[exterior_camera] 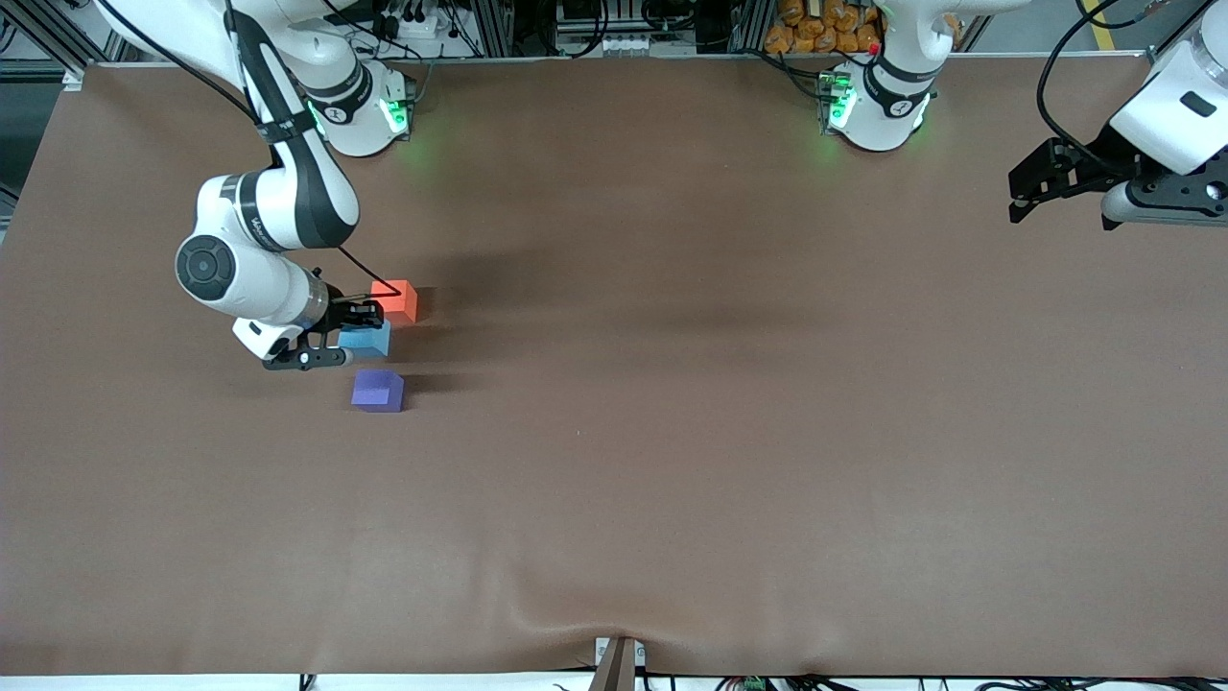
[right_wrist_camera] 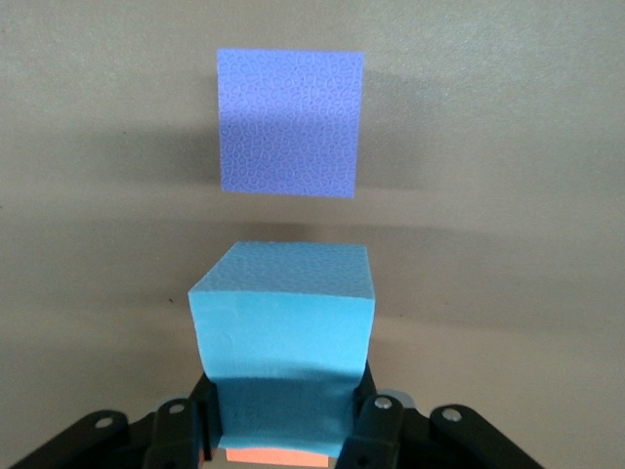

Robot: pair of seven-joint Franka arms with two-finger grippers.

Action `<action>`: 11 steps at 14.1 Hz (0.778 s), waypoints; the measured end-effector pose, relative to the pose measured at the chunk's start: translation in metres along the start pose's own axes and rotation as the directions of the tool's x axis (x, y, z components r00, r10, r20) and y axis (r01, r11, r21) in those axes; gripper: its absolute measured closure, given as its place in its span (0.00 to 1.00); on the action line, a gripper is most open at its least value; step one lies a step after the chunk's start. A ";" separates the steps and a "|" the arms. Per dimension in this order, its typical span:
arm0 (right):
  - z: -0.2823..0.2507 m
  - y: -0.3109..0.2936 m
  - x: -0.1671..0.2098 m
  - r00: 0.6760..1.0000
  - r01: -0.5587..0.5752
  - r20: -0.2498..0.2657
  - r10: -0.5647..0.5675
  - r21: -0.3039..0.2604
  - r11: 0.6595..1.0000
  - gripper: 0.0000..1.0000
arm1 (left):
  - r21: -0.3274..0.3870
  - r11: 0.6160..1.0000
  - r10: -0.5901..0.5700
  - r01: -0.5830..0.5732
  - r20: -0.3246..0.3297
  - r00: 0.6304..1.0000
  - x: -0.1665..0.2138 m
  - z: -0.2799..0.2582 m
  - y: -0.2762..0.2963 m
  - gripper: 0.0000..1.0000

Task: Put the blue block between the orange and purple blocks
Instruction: 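Lower the cube between the red and purple cubes with the right gripper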

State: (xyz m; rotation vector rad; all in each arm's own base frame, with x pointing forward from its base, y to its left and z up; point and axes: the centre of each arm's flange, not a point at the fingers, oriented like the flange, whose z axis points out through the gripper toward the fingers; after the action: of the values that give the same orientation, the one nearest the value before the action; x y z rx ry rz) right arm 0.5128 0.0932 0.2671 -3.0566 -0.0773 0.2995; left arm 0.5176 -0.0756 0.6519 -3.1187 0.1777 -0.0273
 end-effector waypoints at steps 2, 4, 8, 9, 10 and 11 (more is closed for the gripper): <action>0.006 -0.002 -0.001 1.000 0.003 -0.003 -0.003 -0.002 1.000 0.47 | 0.000 1.000 0.000 0.000 0.000 1.000 0.000 0.000 0.000 0.00; 0.013 -0.002 -0.001 1.000 0.004 -0.008 -0.004 -0.004 1.000 0.47 | 0.000 1.000 0.000 0.000 0.000 1.000 0.000 0.000 0.000 0.00; 0.021 -0.004 -0.002 1.000 -0.001 -0.011 0.001 0.002 1.000 0.47 | 0.000 1.000 0.000 0.000 0.000 1.000 0.000 0.000 0.000 0.00; 0.022 -0.005 -0.002 1.000 -0.002 -0.012 0.002 0.004 1.000 0.47 | 0.000 1.000 0.000 0.000 0.000 1.000 0.000 0.000 0.000 0.00; 0.023 -0.006 -0.002 1.000 -0.001 -0.014 0.001 0.004 1.000 0.47 | 0.000 1.000 0.000 0.000 0.000 1.000 0.000 0.000 0.000 0.00; 0.025 -0.008 -0.002 1.000 0.001 -0.015 -0.001 0.004 1.000 0.47 | 0.000 1.000 0.000 0.000 0.000 1.000 0.000 0.000 0.000 0.00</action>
State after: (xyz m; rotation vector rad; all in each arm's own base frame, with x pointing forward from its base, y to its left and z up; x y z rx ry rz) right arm 0.5053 0.1025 0.2438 -3.0539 -0.0772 0.2767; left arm 0.5176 -0.0756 0.6519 -3.1187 0.1777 -0.0270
